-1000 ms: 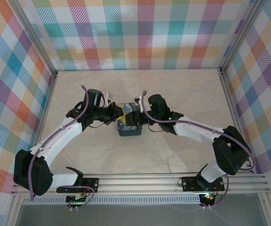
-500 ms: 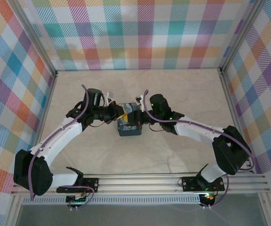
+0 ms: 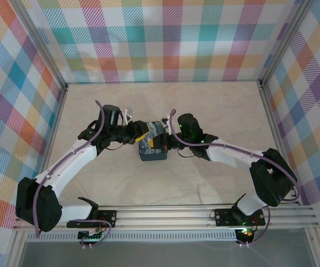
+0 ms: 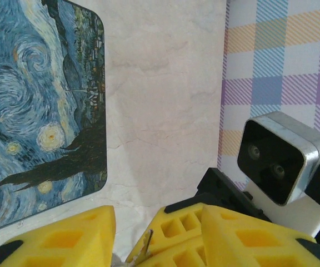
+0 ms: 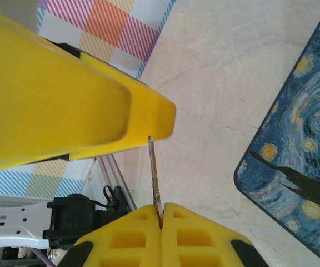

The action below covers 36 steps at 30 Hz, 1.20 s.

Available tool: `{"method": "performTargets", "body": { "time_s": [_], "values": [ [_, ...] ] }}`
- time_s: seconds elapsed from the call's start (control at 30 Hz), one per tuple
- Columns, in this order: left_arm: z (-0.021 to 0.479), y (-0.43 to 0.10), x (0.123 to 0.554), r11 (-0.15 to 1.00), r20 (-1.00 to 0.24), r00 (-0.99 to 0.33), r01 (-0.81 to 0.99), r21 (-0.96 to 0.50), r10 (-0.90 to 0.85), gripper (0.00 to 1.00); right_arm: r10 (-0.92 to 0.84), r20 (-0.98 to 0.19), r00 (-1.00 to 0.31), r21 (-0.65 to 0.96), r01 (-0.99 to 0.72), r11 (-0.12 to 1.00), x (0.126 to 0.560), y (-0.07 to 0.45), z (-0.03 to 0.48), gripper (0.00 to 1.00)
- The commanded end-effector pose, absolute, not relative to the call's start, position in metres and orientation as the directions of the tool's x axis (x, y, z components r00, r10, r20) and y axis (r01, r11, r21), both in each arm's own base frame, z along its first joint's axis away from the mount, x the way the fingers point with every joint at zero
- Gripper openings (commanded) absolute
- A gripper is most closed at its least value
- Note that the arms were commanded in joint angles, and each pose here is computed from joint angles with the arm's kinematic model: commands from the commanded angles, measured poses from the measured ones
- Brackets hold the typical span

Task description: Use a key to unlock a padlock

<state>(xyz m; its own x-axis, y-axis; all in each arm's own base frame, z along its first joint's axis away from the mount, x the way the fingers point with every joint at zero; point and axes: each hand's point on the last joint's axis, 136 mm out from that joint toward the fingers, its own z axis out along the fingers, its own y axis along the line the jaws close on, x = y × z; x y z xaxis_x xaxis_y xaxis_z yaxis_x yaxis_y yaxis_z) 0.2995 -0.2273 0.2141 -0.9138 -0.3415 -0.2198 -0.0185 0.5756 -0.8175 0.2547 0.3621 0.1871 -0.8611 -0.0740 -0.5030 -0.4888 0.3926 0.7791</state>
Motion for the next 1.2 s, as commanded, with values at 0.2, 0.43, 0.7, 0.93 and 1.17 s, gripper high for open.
{"method": "performTargets", "body": {
  "time_s": [0.2,0.43,0.7,0.93,1.17],
  "values": [
    [0.203,-0.231,0.279,0.597,-0.174,-0.964,0.021,-0.802,-0.200,0.38,-0.223,-0.555,-0.801,0.690,-0.593,0.414,0.248,0.352,0.176,0.00],
    [0.198,-0.237,0.275,0.583,-0.148,-0.976,0.027,-0.812,-0.162,0.37,-0.307,-0.565,-0.766,0.657,-0.642,0.395,0.241,0.349,0.177,0.00],
    [0.193,-0.247,0.278,0.563,-0.105,-0.981,-0.005,-0.826,-0.162,0.37,-0.333,-0.567,-0.753,0.643,-0.658,0.393,0.240,0.348,0.176,0.00],
    [0.194,-0.251,0.280,0.548,-0.095,-0.979,-0.019,-0.836,-0.180,0.28,-0.335,-0.561,-0.757,0.650,-0.653,0.388,0.240,0.351,0.175,0.00],
    [0.192,-0.254,0.279,0.543,-0.087,-0.980,-0.024,-0.839,-0.178,0.17,-0.324,-0.564,-0.759,0.654,-0.651,0.386,0.243,0.354,0.176,0.00]
  ]
}}
